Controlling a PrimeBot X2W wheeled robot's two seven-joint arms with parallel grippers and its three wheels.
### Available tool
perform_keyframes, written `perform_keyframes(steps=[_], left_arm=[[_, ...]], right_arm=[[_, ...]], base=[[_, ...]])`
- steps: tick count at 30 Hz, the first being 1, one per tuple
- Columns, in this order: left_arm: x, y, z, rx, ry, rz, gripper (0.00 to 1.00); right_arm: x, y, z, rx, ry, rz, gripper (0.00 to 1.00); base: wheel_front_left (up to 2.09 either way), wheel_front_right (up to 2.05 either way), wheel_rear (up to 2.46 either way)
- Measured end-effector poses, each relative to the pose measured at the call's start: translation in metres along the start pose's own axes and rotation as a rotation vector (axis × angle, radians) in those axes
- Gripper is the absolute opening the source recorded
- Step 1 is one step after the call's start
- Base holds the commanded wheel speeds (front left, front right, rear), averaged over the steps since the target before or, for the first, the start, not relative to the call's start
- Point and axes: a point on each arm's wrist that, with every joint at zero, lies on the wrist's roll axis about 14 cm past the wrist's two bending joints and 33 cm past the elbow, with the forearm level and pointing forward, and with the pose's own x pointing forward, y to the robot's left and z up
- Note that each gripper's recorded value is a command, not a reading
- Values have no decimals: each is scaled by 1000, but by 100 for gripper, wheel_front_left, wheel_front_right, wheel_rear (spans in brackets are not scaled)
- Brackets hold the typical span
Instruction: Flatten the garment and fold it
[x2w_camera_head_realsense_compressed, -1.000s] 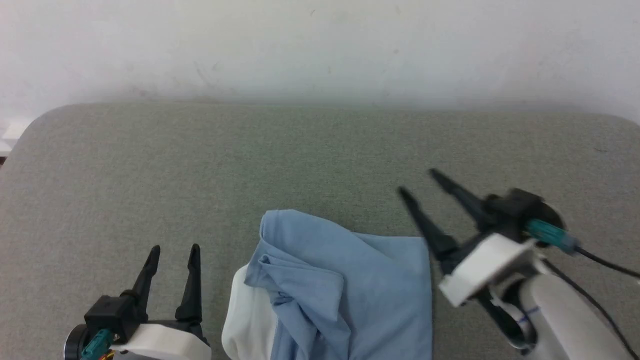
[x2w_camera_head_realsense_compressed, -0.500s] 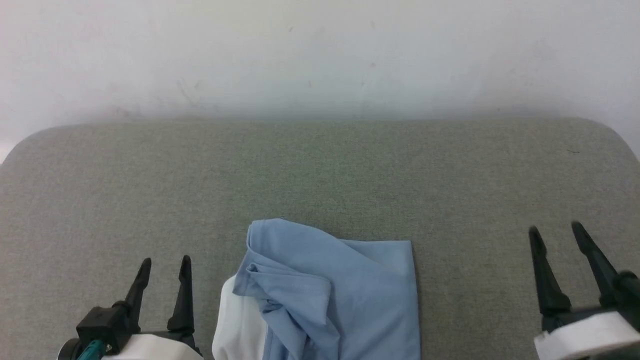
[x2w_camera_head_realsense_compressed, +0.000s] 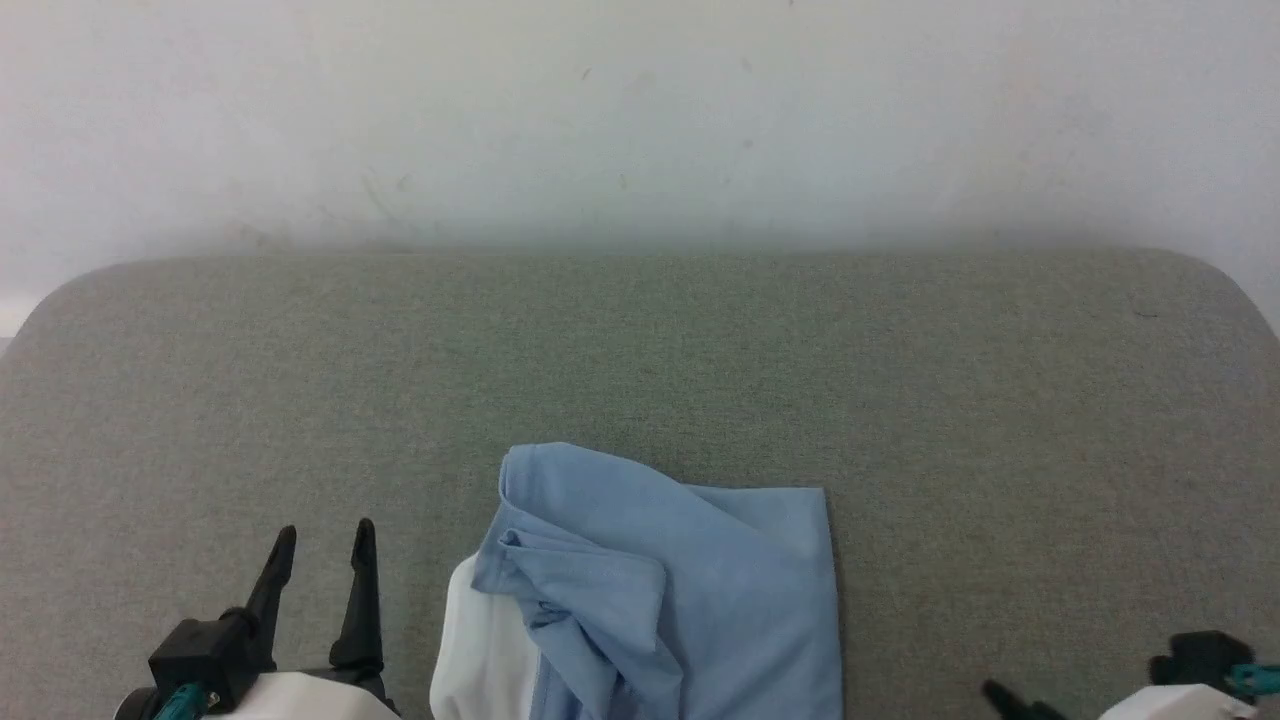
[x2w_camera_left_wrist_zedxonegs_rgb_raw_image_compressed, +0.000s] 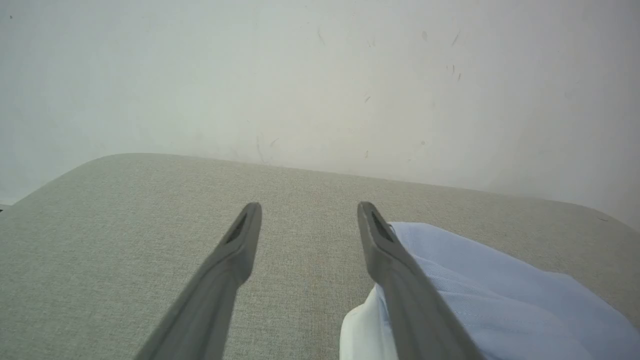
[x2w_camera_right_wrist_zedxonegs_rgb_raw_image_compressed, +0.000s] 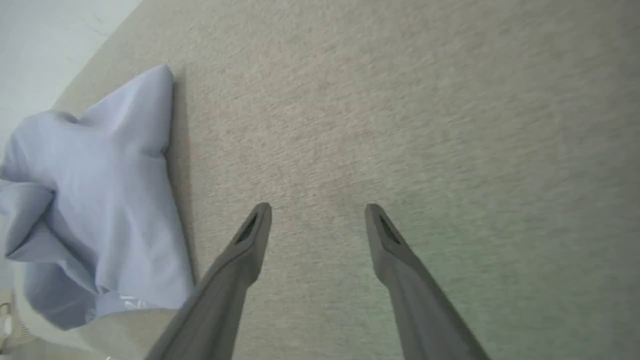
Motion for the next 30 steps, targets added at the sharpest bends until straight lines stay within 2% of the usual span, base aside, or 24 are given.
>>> perform_keyframes(steps=[3,7,8,12,17,18,19,21,26,30], left_arm=[[-3,4,1,-2,-2,14,100],[-6,8,1,-8,-3,30,100],[-8,9,0,-9,0,36,100],[-9,11,-2,-11,6,44,100],[-11,13,-7,-15,21,55,100],[-11,14,-8,-15,23,58,100],[-11,14,-8,-15,24,56,100],[-11,15,-8,-15,25,60,100],[-10,16,-8,-14,23,63,100],[-7,13,-7,-17,19,53,100]], right_arm=[[10,27,-31,115,149,103,100],[23,77,-39,225,210,267,100],[31,96,-39,207,210,310,100],[42,118,-39,204,192,352,100],[61,131,-54,145,228,346,100],[64,134,-59,131,251,350,57],[65,138,-62,124,271,358,57],[67,147,-67,104,306,376,0],[68,152,-69,-13,306,391,0],[71,144,-49,-240,209,378,0]], base=[[0,0,0],[0,0,0],[0,0,0],[0,0,0],[0,0,0],[0,0,0],[0,0,0],[0,0,0],[0,0,0],[0,0,0]])
